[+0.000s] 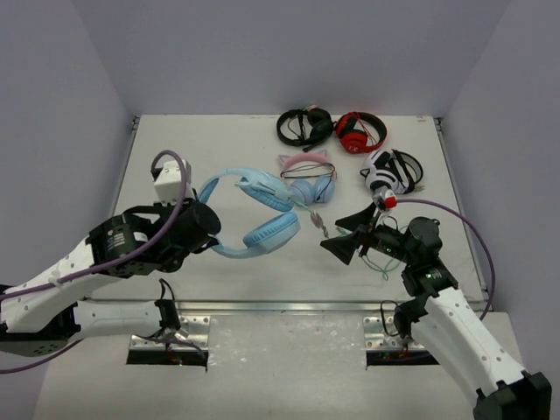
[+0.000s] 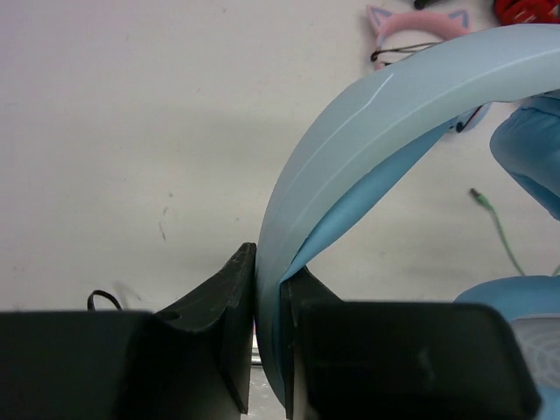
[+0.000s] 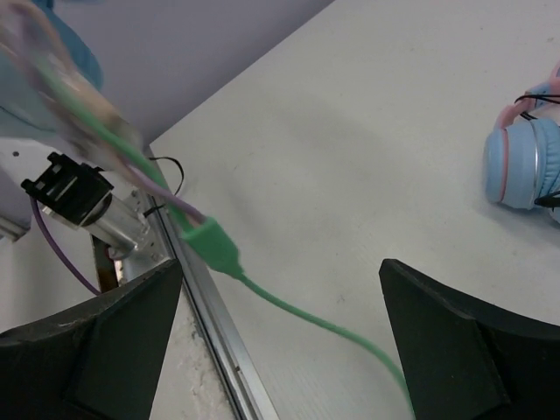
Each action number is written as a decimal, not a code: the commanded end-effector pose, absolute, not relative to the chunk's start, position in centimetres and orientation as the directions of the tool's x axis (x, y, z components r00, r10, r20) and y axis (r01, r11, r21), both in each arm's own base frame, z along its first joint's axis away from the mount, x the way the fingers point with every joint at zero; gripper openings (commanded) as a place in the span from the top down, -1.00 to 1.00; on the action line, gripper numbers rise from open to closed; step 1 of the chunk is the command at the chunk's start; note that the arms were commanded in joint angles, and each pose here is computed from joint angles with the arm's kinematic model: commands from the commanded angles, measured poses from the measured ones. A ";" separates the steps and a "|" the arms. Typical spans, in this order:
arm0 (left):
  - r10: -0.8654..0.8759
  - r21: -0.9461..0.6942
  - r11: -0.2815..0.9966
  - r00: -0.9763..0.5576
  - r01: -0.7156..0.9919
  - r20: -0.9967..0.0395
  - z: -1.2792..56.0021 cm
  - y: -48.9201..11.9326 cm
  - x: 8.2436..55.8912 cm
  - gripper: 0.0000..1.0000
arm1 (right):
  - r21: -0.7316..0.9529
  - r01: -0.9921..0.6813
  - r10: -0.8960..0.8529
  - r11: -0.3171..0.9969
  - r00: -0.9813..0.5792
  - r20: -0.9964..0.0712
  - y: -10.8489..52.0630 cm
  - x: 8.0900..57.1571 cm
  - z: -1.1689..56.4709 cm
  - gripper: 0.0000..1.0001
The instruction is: Wrap the headphones
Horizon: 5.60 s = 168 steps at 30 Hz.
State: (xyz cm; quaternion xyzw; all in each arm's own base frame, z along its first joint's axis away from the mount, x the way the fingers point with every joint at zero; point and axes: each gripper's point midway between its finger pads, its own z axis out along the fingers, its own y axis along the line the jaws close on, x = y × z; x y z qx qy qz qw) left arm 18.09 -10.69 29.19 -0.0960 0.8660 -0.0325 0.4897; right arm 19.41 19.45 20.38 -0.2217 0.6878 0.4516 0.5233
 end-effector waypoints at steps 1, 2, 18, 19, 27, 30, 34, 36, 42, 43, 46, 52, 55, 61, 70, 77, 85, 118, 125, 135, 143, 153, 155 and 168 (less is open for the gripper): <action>-0.300 -0.280 0.954 -0.365 -0.108 -0.881 35.4 -10.0 18.9 0.99 | 0.288 -0.831 0.158 0.476 -0.241 -0.957 20.2 20.3 21.1 -0.89; -0.292 -0.280 0.956 -0.354 -0.086 -0.888 36.5 -9.9 18.9 0.99 | 0.292 -0.831 0.150 0.473 -0.251 -0.956 20.4 20.5 20.6 -0.87; -0.100 -0.086 0.953 -0.034 -0.290 -0.994 44.4 -4.7 21.2 0.99 | 0.271 -0.612 0.074 0.743 -0.327 -0.942 17.9 22.6 14.1 0.97; -0.093 -0.081 0.952 -0.026 -0.294 -0.995 44.2 -4.7 21.2 0.99 | 0.260 -0.581 0.077 0.771 -0.320 -0.944 17.2 22.8 14.3 0.97; 0.058 0.076 0.967 -0.079 -0.242 -0.995 39.7 -8.6 23.8 0.99 | 0.162 -0.486 -0.003 0.859 -0.320 -0.947 14.5 23.5 19.8 0.79; 0.058 0.095 0.963 -0.149 -0.252 -0.987 37.6 -8.8 26.4 0.99 | 0.152 -0.477 -0.028 0.866 -0.349 -0.937 14.3 23.5 19.3 0.97; 0.139 0.179 0.971 -0.237 -0.156 -0.961 34.6 -11.0 29.1 0.99 | 0.159 -0.513 -0.044 0.844 -0.361 -0.931 14.9 22.9 19.9 0.97; 0.189 0.230 0.964 -0.266 -0.131 -0.945 34.1 -11.8 29.8 0.99 | 0.134 -0.538 -0.082 0.832 -0.359 -0.930 15.1 22.9 21.0 0.89; 0.314 0.331 0.943 -0.386 0.022 -0.868 30.0 -16.1 31.8 0.99 | 0.059 -0.690 -0.265 0.722 -0.355 -0.897 18.7 23.0 23.0 0.83; 0.336 0.355 0.935 -0.407 0.030 -0.850 29.0 -16.5 32.2 0.99 | 0.004 -0.698 -0.320 0.716 -0.334 -0.887 19.4 22.9 23.0 0.85; 0.354 0.392 0.920 -0.437 0.001 -0.827 27.5 -16.4 32.6 0.99 | -0.141 -0.747 -0.504 0.650 -0.284 -0.816 22.1 22.4 22.3 0.85; 0.186 0.289 0.938 -0.430 -0.189 -0.883 28.1 -11.5 33.1 0.99 | -0.267 -0.707 -0.597 0.655 -0.269 -0.756 22.4 23.4 19.5 0.74; 0.093 0.221 0.931 -0.398 -0.289 -0.913 28.9 -8.4 32.8 0.99 | -0.164 -0.734 -0.486 0.659 -0.250 -0.837 23.6 22.1 20.2 0.37; -0.075 0.068 0.913 -0.329 -0.401 -0.941 29.9 -3.6 32.3 0.99 | -0.084 -0.713 -0.408 0.696 -0.297 -0.863 22.7 20.8 17.1 0.60; -0.168 -0.035 0.900 -0.273 -0.434 -0.947 31.4 -1.6 32.1 0.99 | -0.021 -0.659 -0.351 0.752 -0.373 -0.859 20.4 19.4 12.8 0.44; -0.193 -0.078 0.914 -0.257 -0.398 -0.947 32.2 -2.2 32.1 0.99 | 0.016 -0.662 -0.321 0.750 -0.385 -0.865 20.4 18.9 12.3 0.24; -0.192 -0.078 0.914 -0.256 -0.398 -0.947 32.3 -2.2 32.1 0.99 | 0.132 -0.696 -0.267 0.706 -0.435 -0.860 21.8 17.4 10.8 0.02; -0.227 -0.146 0.938 -0.238 -0.315 -0.944 33.5 -3.3 31.1 0.99 | 0.163 -0.558 -0.170 0.813 -0.496 -0.851 23.5 23.3 9.7 -0.04; -0.193 -0.108 0.943 -0.256 -0.314 -0.947 32.6 -3.1 31.4 0.99 | 0.060 -0.550 -0.204 0.833 -0.405 -0.891 22.8 25.4 12.1 0.97; 0.118 0.123 0.992 -0.487 0.022 -0.866 26.9 -11.9 34.4 0.99 | -0.304 -0.590 -0.491 0.748 -0.183 -0.852 20.4 25.6 19.6 0.97; 0.350 0.275 0.936 -0.507 0.219 -0.788 24.7 -19.5 34.7 0.99 | -0.390 -0.792 -0.623 0.470 0.016 -0.782 23.4 22.8 24.3 0.97; 0.454 0.266 0.867 -0.446 0.422 -0.772 22.1 -22.5 32.0 0.99 | -0.368 -0.919 -0.485 0.142 0.259 -0.835 25.4 16.2 28.9 0.98; 0.460 0.258 0.859 -0.448 0.442 -0.767 21.5 -22.6 31.5 0.99 | -0.397 -0.906 -0.497 0.148 0.279 -0.821 25.0 16.5 29.6 0.97; 0.467 0.188 0.796 -0.387 0.575 -0.795 21.6 -24.6 28.7 0.99 | -0.692 -0.650 -0.748 0.315 0.279 -0.602 20.7 24.5 31.2 0.97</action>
